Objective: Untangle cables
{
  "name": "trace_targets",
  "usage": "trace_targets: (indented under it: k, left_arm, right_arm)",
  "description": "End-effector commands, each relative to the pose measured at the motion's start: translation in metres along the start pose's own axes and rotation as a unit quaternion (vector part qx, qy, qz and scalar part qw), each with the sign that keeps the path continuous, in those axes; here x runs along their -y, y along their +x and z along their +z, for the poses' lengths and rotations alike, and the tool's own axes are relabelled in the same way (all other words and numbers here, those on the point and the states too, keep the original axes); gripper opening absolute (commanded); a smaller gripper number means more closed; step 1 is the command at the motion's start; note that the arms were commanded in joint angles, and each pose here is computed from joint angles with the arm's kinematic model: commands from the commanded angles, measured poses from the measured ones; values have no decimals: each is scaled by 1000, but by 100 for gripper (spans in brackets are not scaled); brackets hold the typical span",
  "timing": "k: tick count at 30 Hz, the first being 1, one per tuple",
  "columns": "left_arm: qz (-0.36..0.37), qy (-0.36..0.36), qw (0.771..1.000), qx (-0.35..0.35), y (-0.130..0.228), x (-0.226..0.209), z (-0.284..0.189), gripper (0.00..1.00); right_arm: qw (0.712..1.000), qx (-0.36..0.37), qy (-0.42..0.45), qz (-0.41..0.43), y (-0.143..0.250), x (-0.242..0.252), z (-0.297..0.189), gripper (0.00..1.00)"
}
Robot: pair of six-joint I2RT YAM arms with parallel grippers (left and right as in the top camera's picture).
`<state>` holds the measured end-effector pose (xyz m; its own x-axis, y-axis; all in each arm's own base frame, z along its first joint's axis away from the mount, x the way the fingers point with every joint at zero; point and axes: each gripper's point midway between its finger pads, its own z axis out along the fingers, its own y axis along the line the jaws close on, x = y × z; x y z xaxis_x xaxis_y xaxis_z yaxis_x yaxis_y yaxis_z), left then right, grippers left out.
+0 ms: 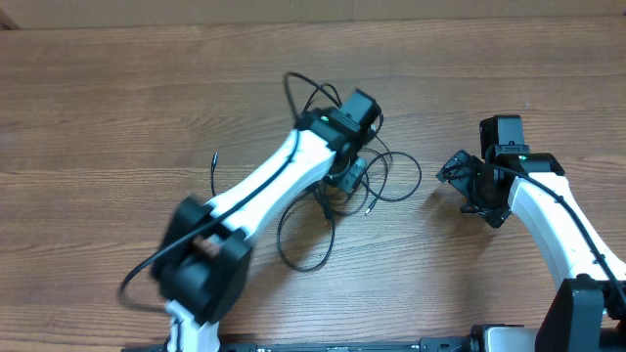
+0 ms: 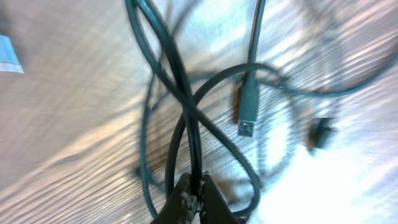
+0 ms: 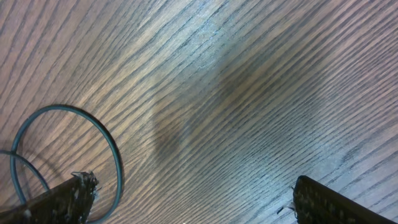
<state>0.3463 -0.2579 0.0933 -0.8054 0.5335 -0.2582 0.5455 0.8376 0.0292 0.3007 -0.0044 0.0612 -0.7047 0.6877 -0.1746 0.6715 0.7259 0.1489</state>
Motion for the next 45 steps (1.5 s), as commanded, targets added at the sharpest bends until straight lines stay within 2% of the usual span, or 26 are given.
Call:
trace_targets:
  k: [1, 6, 11, 17, 19, 22, 26, 28, 31, 35, 38, 40, 45]
  left_arm:
    - [-17, 3, 997, 70, -15, -5, -57, 4]
    - [-49, 11, 992, 115, -20, -6, -92, 4]
    - [-63, 13, 991, 116, -18, -7, -97, 4]
    - [-61, 28, 995, 69, 0, -2, -85, 4]
    - [-66, 25, 996, 54, 5, -6, -81, 4]
    - [-77, 39, 995, 40, 10, -11, -79, 4]
    - [-102, 113, 988, 33, 10, -7, -81, 4]
    - [-116, 156, 980, 29, 9, -5, -83, 4]
    - [-131, 218, 967, 17, 9, 4, -84, 5]
    - [-144, 264, 954, -10, 11, 16, -75, 4]
    - [-163, 275, 946, -47, 17, 21, -59, 4]
    - [-167, 289, 941, -65, 21, 26, -52, 4]
    - [-139, 349, 923, -78, 23, 43, -50, 4]
  right_arm:
    - [1000, 5, 3, 2, -4, 0, 0, 100]
    - [1000, 5, 3, 2, -4, 1, 0, 100]
    - [1000, -4, -7, 2, -1, -3, 0, 100]
    - [993, -98, -65, 4, 34, -20, -5, 100]
    - [986, -123, -106, -30, 44, -33, -9, 99]
    - [956, -168, -203, -126, 65, -58, -24, 96]
    - [864, -213, -371, -265, 101, -89, -63, 98]
    - [830, -224, -422, -289, 112, -97, -79, 97]
    - [805, -233, -460, -294, 120, -108, -92, 88]
    - [780, -231, -485, -320, 130, -120, -100, 84]
    - [773, -235, -486, -333, 140, -127, -101, 84]
    - [778, -238, -479, -330, 142, -131, -99, 84]
    - [846, -225, -390, -288, 136, -132, -72, 79]
